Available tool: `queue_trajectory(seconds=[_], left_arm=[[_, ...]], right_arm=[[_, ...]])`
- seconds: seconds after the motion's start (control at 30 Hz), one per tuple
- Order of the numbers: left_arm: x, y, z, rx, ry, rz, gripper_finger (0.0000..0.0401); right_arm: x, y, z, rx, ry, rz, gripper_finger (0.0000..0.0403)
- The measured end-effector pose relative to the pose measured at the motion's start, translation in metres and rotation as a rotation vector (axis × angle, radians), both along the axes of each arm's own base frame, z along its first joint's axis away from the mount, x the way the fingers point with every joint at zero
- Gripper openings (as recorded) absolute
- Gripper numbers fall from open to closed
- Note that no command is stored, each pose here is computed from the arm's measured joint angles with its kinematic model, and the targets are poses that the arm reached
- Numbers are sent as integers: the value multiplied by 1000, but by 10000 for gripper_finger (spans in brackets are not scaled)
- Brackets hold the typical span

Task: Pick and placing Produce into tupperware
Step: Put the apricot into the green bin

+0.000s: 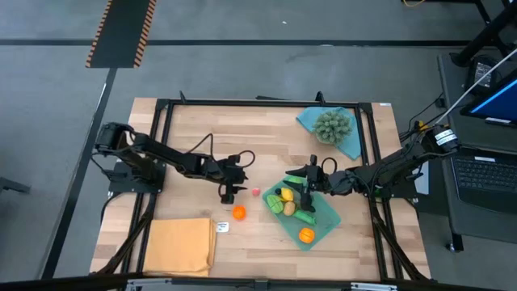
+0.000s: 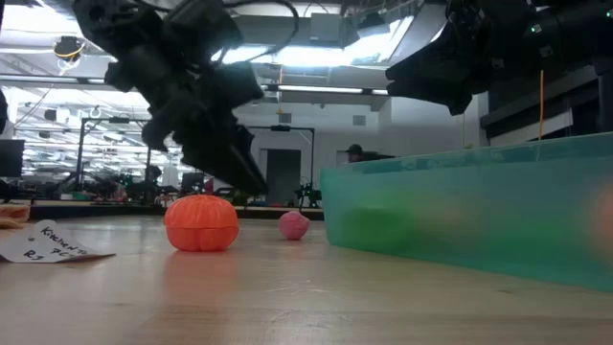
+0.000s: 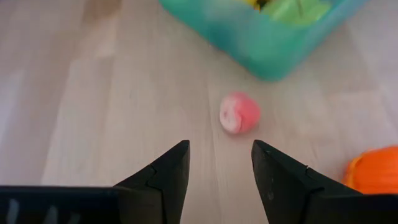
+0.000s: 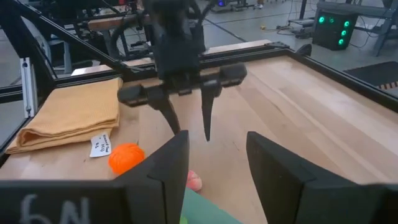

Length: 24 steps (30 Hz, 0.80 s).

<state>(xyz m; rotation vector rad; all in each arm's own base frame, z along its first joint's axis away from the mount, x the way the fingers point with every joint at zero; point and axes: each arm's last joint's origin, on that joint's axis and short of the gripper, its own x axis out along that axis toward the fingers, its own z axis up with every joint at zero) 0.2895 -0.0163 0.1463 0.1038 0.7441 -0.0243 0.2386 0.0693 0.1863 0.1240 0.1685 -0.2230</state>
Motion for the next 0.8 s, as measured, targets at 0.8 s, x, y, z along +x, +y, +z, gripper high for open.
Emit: queue_trajectory(seconds=[0.8], left_arm=[[16,-7,-30,-69,-29,-86,165]], right_arm=[[0,0,0,-15,2,3,163]])
